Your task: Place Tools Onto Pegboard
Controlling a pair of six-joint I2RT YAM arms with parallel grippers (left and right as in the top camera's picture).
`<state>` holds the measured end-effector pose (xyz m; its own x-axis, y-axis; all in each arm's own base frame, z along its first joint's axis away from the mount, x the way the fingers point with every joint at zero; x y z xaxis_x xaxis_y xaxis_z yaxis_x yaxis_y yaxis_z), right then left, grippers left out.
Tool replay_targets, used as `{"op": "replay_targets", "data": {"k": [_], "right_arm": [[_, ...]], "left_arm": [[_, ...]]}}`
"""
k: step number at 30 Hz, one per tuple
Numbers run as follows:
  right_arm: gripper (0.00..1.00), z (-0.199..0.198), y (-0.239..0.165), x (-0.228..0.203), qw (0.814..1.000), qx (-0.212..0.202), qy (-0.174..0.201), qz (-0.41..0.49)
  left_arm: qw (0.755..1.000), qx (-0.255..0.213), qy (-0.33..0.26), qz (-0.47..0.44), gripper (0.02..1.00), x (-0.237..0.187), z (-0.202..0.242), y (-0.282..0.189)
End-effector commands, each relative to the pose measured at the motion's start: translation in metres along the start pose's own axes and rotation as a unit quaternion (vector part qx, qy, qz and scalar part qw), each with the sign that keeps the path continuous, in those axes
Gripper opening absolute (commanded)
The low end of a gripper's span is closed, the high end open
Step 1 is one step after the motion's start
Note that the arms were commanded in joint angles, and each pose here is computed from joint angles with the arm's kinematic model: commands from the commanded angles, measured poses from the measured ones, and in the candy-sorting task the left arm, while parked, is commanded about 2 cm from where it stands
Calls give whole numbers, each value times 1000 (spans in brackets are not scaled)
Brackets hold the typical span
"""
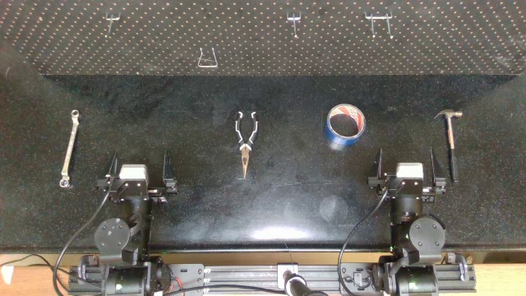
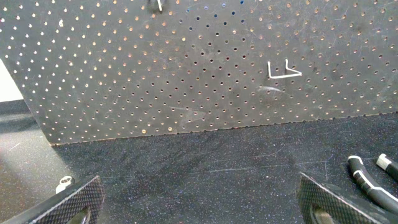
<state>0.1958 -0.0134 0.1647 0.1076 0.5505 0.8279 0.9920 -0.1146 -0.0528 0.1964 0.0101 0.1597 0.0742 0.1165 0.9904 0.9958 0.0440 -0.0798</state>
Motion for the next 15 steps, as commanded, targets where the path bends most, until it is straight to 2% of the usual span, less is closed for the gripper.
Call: {"op": "replay_targets", "data": {"k": [1, 15], "right_arm": [[976, -1, 0, -4, 1000, -7, -6, 11], [976, -1, 0, -4, 1000, -7, -5, 11]], "left_arm": [[1000, 7, 9, -1, 993, 0, 1, -1], [1000, 8, 8, -2, 996, 16, 0, -2]]}}
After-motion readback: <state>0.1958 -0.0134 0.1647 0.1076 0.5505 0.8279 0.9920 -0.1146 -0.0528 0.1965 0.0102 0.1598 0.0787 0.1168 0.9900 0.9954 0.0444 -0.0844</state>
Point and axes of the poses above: each gripper's point midway between its finger pads, its own y axis out along the fingers, its own z axis along the line the jaws close on, x = y × z, the point moved 5 cm from there along -y, back along the fingers, and after that the axes turned 13 degrees about -y, right-handed, at the moved point
